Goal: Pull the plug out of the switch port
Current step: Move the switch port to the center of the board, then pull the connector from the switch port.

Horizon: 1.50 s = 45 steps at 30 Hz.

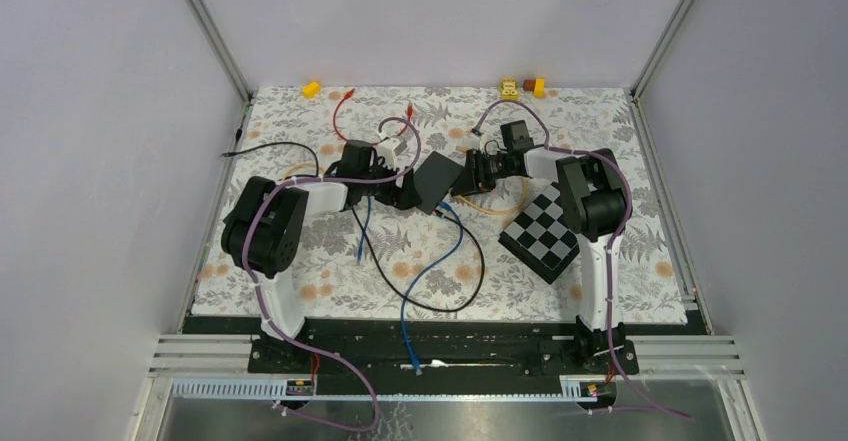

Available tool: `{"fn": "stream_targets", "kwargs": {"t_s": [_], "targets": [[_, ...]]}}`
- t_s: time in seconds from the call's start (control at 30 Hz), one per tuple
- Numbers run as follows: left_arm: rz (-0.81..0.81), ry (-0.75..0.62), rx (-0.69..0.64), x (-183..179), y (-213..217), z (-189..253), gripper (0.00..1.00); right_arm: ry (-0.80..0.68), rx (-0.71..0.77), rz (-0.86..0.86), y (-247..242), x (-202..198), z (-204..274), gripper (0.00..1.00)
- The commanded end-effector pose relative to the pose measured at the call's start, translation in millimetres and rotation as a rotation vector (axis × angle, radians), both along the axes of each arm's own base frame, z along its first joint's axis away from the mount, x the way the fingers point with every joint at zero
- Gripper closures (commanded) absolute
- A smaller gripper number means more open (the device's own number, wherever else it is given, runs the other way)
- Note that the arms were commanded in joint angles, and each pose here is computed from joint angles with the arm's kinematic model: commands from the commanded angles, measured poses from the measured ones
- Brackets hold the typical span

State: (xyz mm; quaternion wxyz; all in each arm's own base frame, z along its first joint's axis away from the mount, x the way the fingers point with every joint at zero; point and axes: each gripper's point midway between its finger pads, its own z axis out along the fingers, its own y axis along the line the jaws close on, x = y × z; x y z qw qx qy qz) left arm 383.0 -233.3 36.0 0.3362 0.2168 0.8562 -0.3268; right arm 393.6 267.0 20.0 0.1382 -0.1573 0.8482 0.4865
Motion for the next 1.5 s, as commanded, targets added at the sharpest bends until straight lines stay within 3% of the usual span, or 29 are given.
{"fn": "stream_targets", "kwargs": {"t_s": [0.0,0.23,0.43,1.47], "targets": [[-0.014,0.021,0.061,-8.6,6.6,-9.4,0.14,0.041,-0.06,-0.004,-3.6,-4.8,-20.9,0.57],[0.018,-0.007,0.073,27.6,-0.3,-0.4,0.08,0.058,-0.073,-0.033,-1.8,7.1,-26.9,0.58],[0.021,0.055,0.021,41.3,-15.4,-11.6,0.08,0.091,-0.076,-0.05,-2.1,4.8,-34.3,0.59],[-0.019,0.093,-0.026,3.2,-17.0,-15.3,0.23,0.172,-0.021,-0.072,-0.7,2.8,-44.7,0.65]]}}
